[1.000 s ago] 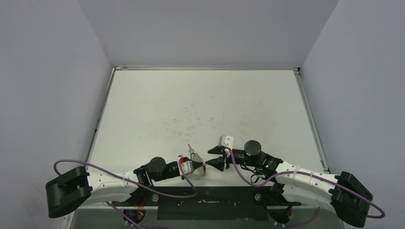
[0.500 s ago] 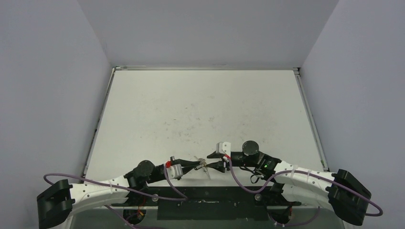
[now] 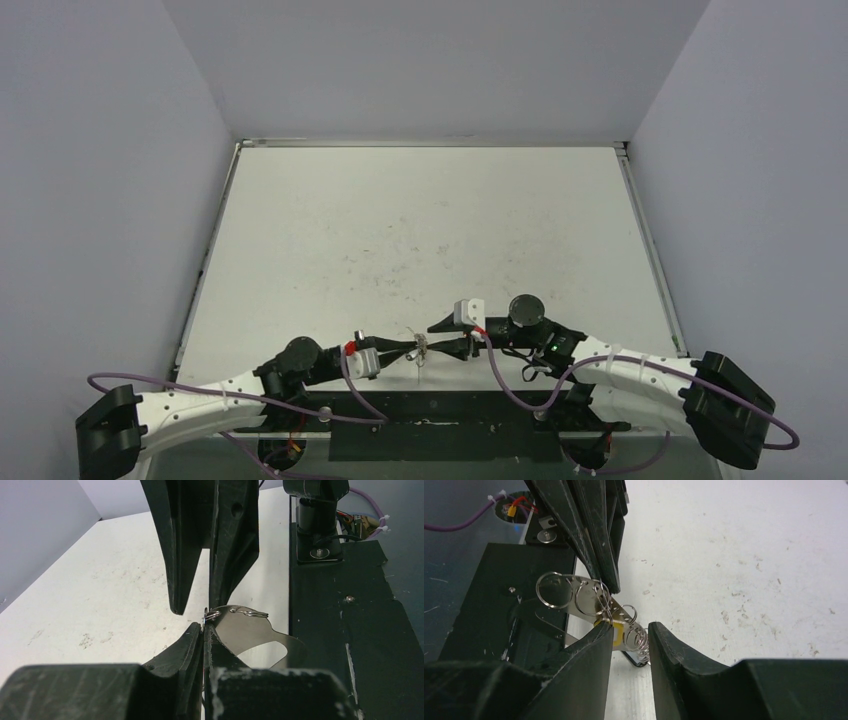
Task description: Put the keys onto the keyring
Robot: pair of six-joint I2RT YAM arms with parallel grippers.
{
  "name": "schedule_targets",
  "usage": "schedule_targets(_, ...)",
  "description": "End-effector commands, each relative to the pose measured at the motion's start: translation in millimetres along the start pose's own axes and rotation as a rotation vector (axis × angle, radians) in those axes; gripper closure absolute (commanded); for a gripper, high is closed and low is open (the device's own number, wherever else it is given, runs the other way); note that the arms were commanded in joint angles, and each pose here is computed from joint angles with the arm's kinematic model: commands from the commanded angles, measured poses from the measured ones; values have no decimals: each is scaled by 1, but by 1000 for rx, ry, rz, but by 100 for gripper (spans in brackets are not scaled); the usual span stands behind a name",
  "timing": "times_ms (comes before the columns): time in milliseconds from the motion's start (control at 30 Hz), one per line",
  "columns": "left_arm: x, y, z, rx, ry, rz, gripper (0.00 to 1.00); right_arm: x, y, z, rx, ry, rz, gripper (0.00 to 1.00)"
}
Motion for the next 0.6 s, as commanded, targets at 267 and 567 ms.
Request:
schedule_targets(267,-3,7,-5,13,23,-19,100,11,-26,0,-77,-71,-135,68)
schedule_targets(567,-4,5,-4,20,15,-25,100,8,-24,2,-98,-83,-122,68)
Point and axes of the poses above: each gripper's point midway between its finger pads, its own x axis out along the fingers, its own z axis along the line the jaws close on, y = z × x, the point moved 8 cm from there along -x, back along the fingers, and after that the axes turned 2 degrees about x, right-handed, at the moved point
